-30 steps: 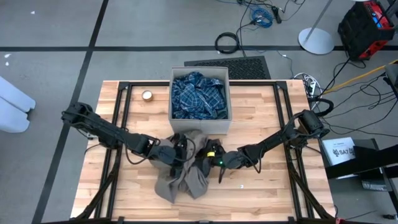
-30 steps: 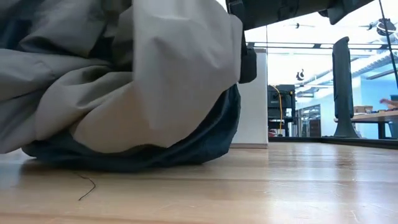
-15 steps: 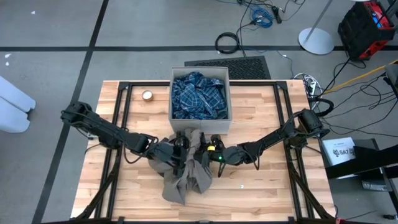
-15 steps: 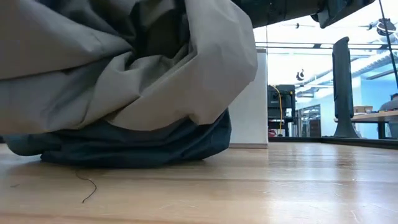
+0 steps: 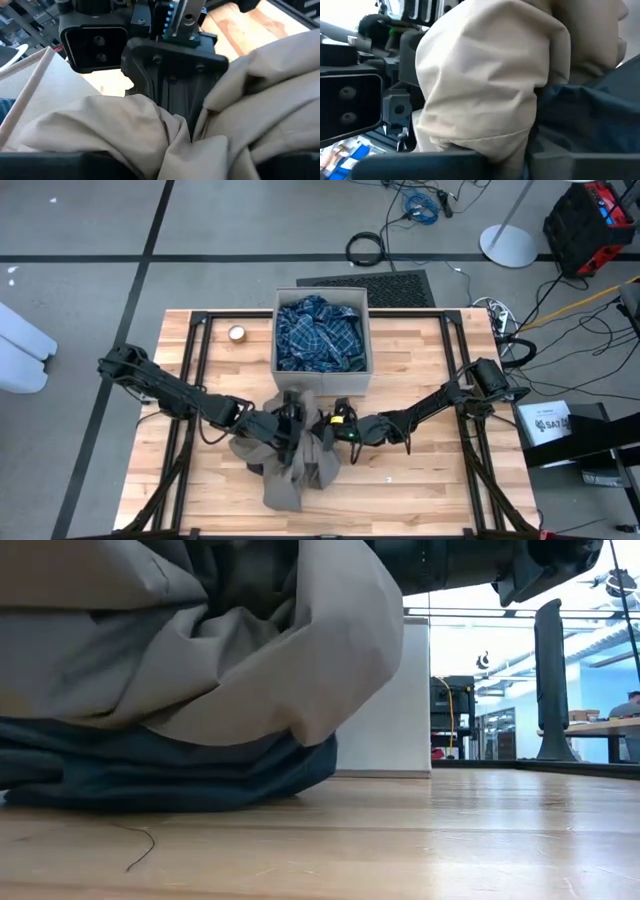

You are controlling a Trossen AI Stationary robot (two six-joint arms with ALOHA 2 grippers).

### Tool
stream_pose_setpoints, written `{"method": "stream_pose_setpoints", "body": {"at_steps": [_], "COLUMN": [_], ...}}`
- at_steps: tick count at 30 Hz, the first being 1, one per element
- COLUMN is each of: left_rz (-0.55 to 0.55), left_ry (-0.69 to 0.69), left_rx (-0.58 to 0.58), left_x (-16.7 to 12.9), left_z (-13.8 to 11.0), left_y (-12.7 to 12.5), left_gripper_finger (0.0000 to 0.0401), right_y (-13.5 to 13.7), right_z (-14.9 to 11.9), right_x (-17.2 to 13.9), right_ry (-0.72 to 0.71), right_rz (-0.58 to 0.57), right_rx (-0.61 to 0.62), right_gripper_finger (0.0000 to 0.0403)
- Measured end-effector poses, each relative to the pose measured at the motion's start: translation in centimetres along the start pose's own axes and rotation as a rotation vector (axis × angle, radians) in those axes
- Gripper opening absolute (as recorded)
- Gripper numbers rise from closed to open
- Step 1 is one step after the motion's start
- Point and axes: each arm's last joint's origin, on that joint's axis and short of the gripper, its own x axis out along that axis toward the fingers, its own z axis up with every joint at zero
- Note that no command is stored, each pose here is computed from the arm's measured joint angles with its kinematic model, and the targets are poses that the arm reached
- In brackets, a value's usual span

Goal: Sort clothes
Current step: Put the brown jacket into the laundry bin

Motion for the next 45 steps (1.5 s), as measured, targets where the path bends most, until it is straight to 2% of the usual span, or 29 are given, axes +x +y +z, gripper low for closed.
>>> {"method": "stream_pose_setpoints", "body": {"at_steps": [1, 10, 16, 21, 26, 29, 33, 38, 45], "left_rz": [-0.005, -0.055, -0.096, -0.097, -0.092, -0.110, -0.112, -0.123, -0.124], "left_ry": [0.009, 0.085, 0.246, 0.133, 0.065, 0.088, 0.128, 0.153, 0.161], "left_rx": [0.009, -0.005, -0.020, -0.095, -0.182, -0.294, -0.403, -0.399, -0.396], "left_x": [-0.2, -3.7, -7.2, -10.7, -14.8, -17.0, -18.4, -18.3, -16.2], "left_z": [0.1, 1.9, 1.3, 2.6, 2.6, 1.7, 0.2, -1.3, -3.5], "left_y": [-0.1, -0.1, 0.8, 2.3, 4.2, 5.2, 5.8, 5.2, 3.6], "left_gripper_finger": [0.0188, 0.0188, 0.0187, 0.0187, 0.0188, 0.0188, 0.0188, 0.0188, 0.0187], "right_y": [0.0, 0.5, 0.0, -0.1, 0.9, 3.1, 6.9, 11.1, 14.6], "right_z": [0.0, 0.3, 0.2, 0.1, 0.9, 2.2, 4.5, 8.8, 15.4], "right_x": [0.0, 0.2, 0.1, 0.1, -0.2, -1.1, -3.3, -6.8, -10.8], "right_ry": [0.005, 0.026, 0.010, 0.018, 0.022, 0.029, -0.008, -0.136, -0.344], "right_rz": [0.002, 0.041, -0.001, -0.011, 0.041, 0.133, 0.271, 0.410, 0.485], "right_rx": [-0.006, -0.051, -0.074, -0.084, -0.114, -0.165, -0.257, -0.349, -0.418], "right_gripper_finger": [0.0027, 0.0015, 0.0013, 0.0013, 0.0013, 0.0013, 0.0013, 0.0013, 0.0012]}}
